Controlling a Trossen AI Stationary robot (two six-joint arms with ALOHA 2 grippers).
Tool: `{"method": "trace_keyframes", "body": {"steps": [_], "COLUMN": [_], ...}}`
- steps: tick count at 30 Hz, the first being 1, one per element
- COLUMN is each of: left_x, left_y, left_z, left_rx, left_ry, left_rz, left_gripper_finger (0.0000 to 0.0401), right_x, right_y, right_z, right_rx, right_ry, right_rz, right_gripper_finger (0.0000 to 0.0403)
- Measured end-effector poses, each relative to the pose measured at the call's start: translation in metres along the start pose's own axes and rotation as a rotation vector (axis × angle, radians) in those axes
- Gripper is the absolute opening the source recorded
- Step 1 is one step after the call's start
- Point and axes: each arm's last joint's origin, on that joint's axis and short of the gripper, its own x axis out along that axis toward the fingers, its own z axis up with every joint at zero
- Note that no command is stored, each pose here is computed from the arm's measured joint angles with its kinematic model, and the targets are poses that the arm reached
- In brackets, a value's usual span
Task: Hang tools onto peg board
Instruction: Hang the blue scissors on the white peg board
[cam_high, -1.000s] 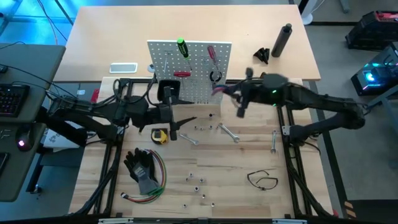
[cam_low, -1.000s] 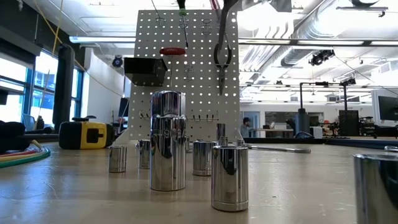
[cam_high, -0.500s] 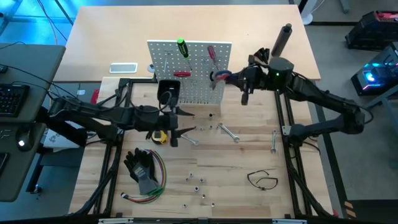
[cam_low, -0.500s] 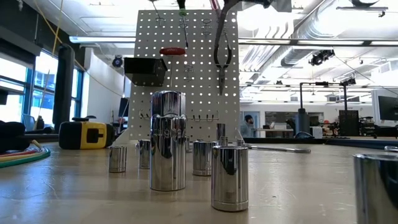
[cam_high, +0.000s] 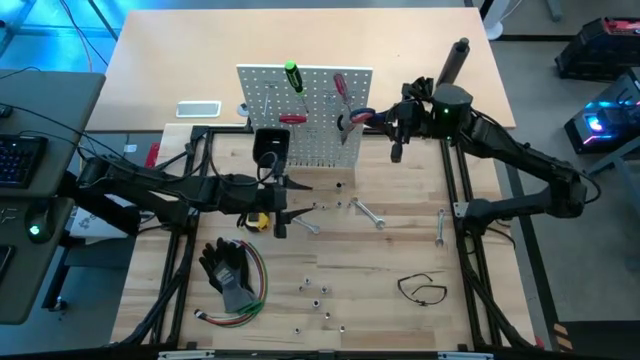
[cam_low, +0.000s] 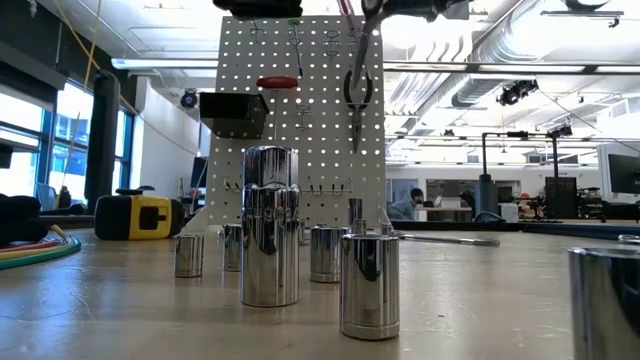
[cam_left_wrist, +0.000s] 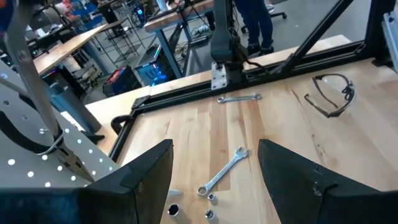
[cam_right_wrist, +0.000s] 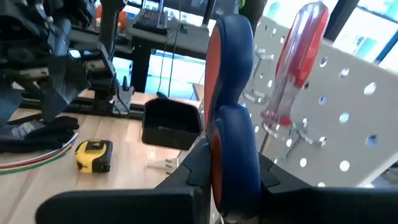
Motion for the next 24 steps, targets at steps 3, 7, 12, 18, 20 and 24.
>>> {"method": "trace_keyframes", "body": {"steps": [3, 7, 12, 18, 20, 24], "left_x": [0.000, 0.000, 0.000, 0.000, 0.000, 0.000], "left_y": [0.000, 0.000, 0.000, 0.000, 0.000, 0.000], "left_z": [0.001, 0.001, 0.001, 0.000, 0.000, 0.000], "left_rx": [-0.003, -0.003, -0.009, -0.009, -0.009, -0.009], "left_ry": [-0.012, -0.014, -0.009, -0.006, -0.006, -0.006], "left_rz": [-0.011, -0.011, -0.012, -0.013, -0.013, -0.013], "left_gripper_finger": [0.0230, 0.0230, 0.0229, 0.0229, 0.0229, 0.0229], "right_x": [0.004, 0.013, 0.021, 0.021, 0.019, 0.018], "right_y": [-0.003, -0.005, -0.006, -0.007, -0.008, -0.011], "right_z": [-0.006, -0.012, -0.015, -0.015, -0.014, -0.014], "right_rx": [0.018, 0.018, 0.013, 0.005, 0.000, 0.001], "right_ry": [0.032, 0.061, 0.053, 0.046, 0.036, 0.026], "right_rz": [0.007, 0.011, 0.030, 0.027, 0.021, 0.017], "right_gripper_finger": [0.0033, 0.0033, 0.0033, 0.0033, 0.0033, 0.0033]}}
